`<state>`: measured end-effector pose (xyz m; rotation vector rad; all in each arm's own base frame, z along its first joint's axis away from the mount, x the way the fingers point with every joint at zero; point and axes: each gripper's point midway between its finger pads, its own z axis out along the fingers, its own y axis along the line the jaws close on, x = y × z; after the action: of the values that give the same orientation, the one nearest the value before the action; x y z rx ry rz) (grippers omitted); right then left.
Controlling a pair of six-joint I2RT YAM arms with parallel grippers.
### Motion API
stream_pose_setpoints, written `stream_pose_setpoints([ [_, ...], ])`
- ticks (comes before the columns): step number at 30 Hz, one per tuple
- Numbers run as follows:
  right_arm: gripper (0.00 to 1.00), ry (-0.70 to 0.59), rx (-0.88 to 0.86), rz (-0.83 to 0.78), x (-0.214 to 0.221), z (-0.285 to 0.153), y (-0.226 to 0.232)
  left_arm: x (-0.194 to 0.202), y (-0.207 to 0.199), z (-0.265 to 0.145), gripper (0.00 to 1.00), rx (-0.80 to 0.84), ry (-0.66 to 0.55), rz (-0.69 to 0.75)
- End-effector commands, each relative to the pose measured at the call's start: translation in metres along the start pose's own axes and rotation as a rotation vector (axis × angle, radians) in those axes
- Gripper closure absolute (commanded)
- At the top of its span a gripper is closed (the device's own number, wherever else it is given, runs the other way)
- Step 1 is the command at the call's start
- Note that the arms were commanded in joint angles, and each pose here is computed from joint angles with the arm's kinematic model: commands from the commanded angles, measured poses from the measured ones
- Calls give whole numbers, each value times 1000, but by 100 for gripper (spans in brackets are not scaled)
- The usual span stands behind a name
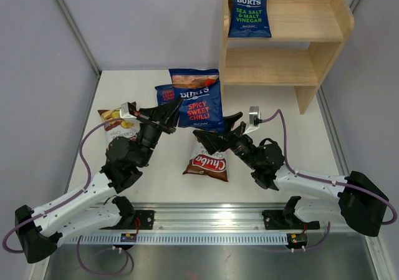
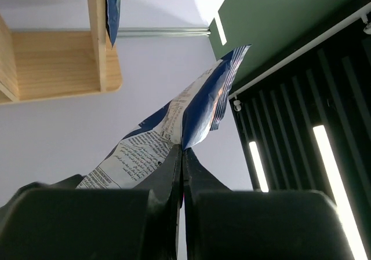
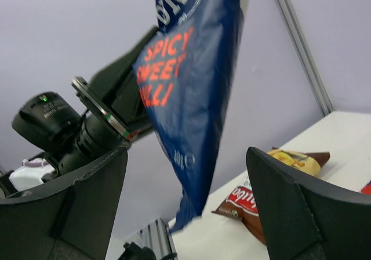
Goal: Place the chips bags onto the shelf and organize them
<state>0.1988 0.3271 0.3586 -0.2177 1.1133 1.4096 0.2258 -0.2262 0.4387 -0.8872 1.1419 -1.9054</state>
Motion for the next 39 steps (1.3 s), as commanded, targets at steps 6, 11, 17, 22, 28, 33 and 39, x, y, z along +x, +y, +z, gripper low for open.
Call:
stream_pose_setpoints([
  [6,45,-216,-95,-35,-55,17,30,1,-21,-6,100,88,-20,-131],
  [11,61,-216,-70,-35,-58,13,28,-7,-17,-11,100,70,-52,-117],
  [17,77,-124,-29,-46,-48,9,24,-18,-21,-15,100,41,-100,-13],
  [22,86,-62,-28,-45,-55,3,36,-22,-35,-18,72,50,-119,127],
  [28,90,143,-3,-57,-56,-3,51,-15,-59,-21,13,74,-69,444],
  [33,91,365,-40,30,-58,-12,61,-8,-72,-23,1,87,23,728],
  [39,91,592,-130,19,-55,-40,83,13,-78,-35,1,57,274,1126],
])
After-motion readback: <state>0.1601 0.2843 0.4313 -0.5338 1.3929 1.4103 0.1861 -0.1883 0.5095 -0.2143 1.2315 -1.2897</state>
